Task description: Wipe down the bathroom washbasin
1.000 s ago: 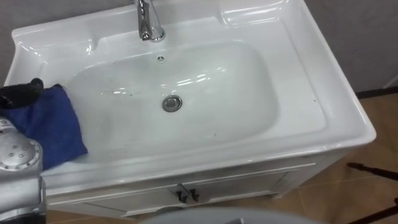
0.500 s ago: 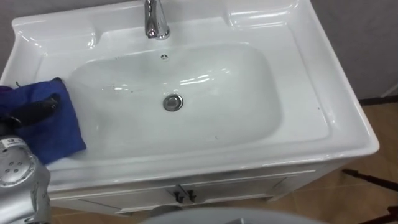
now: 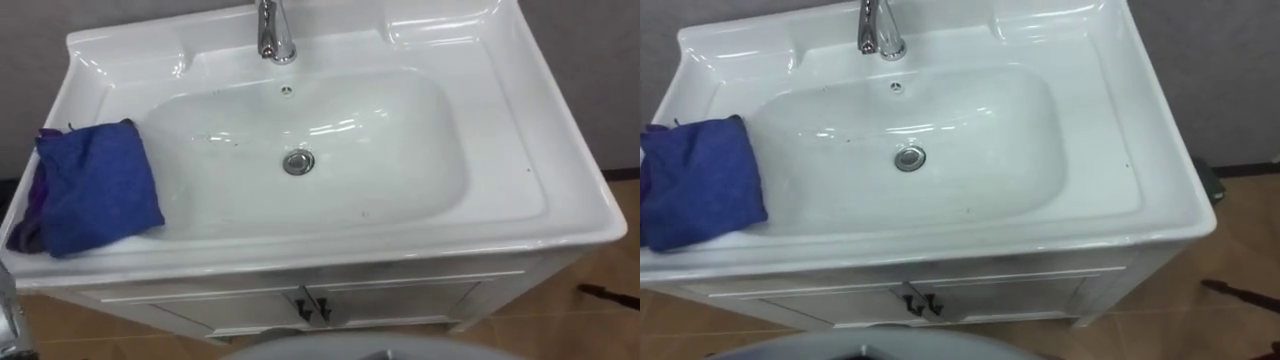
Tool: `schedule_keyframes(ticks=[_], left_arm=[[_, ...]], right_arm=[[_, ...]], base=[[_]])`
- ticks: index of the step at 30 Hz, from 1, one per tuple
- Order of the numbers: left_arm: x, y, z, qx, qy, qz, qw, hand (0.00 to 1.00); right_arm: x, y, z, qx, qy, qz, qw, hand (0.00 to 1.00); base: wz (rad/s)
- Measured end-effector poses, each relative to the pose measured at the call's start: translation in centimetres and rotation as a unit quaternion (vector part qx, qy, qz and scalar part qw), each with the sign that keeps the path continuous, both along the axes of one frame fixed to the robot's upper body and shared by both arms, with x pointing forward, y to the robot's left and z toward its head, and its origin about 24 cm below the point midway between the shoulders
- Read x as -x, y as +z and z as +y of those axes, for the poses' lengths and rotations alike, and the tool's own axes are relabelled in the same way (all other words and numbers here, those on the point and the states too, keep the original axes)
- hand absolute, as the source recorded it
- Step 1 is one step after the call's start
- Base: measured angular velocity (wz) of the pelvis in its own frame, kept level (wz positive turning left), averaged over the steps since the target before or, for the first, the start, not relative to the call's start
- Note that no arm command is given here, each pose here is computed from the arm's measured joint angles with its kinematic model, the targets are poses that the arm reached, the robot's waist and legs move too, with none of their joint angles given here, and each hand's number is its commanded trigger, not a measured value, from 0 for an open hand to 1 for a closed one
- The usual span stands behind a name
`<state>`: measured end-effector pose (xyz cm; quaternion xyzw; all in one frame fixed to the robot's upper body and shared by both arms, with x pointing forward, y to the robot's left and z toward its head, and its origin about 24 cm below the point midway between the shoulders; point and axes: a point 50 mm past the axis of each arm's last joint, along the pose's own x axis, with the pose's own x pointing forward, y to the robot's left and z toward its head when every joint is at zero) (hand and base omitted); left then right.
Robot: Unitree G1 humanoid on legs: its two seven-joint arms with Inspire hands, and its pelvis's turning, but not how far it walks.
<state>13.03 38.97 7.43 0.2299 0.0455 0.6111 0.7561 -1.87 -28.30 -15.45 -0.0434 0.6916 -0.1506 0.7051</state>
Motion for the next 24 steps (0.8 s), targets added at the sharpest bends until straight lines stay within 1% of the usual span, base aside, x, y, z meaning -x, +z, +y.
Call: schedule_keyframes(ticks=[2, 5, 7, 9, 13, 14, 15, 17, 18, 20, 21, 23, 24], left_arm=[[0.3, 1.0, 0.7, -0.020, 0.020, -0.011, 1.000, 0.00], [1.1, 1.6, 1.5, -0.033, 0.047, -0.019, 0.998, 0.00], [1.5, 1.6, 1.9, -0.034, 0.062, -0.018, 0.997, 0.00], [1.9, 1.0, 2.2, -0.028, 0.076, -0.009, 0.997, 0.00], [4.1, -1.7, 2.9, 0.011, 0.118, 0.033, 0.992, 0.00], [5.3, -2.7, 3.1, 0.027, 0.131, 0.049, 0.990, 0.00], [6.0, -3.3, 3.2, 0.035, 0.138, 0.062, 0.988, 0.00], [9.5, -6.3, 3.2, 0.081, 0.174, 0.123, 0.974, 0.00], [10.4, -7.1, 3.1, 0.096, 0.184, 0.137, 0.969, 0.00], [14.1, -10.5, 1.8, 0.158, 0.216, 0.202, 0.942, 0.00], [15.0, -11.3, 1.4, 0.177, 0.221, 0.218, 0.934, 0.00], [18.3, -13.7, -0.5, 0.238, 0.249, 0.257, 0.903, 0.00], [19.1, -14.3, -1.0, 0.251, 0.257, 0.270, 0.893, 0.00]], right_arm=[[0.1, 0.0, -0.1, 0.002, 0.000, 0.000, 1.000, 0.00], [-0.3, 0.1, -0.3, 0.007, 0.012, -0.004, 1.000, 0.00], [-0.6, 0.2, -0.3, 0.007, 0.019, -0.011, 1.000, 0.00], [-0.7, 0.2, -0.5, 0.009, 0.022, -0.014, 1.000, 0.00], [-0.9, 0.7, -1.6, 0.019, 0.028, -0.016, 0.999, 0.00], [-1.1, 0.8, -1.7, 0.021, 0.031, -0.021, 0.999, 0.00], [-1.2, 0.8, -1.7, 0.021, 0.032, -0.022, 0.999, 0.00], [-1.3, 0.8, -1.8, 0.017, 0.033, -0.025, 0.999, 0.00], [-1.4, 0.8, -1.8, 0.017, 0.035, -0.025, 0.999, 0.00], [-1.6, 0.8, -1.8, 0.013, 0.035, -0.027, 0.999, 0.00], [-1.7, 0.8, -1.8, 0.011, 0.036, -0.028, 0.999, 0.00], [-1.5, 0.8, -1.8, 0.006, 0.030, -0.028, 0.999, 0.00], [-1.5, 0.8, -1.8, 0.006, 0.029, -0.027, 0.999, 0.00]], base=[[0.21], [0.14], [0.21], [0.07], [0.11], [0.00], [0.00], [0.00], [0.00], [0.00], [0.00], [0.09], [0.09]])
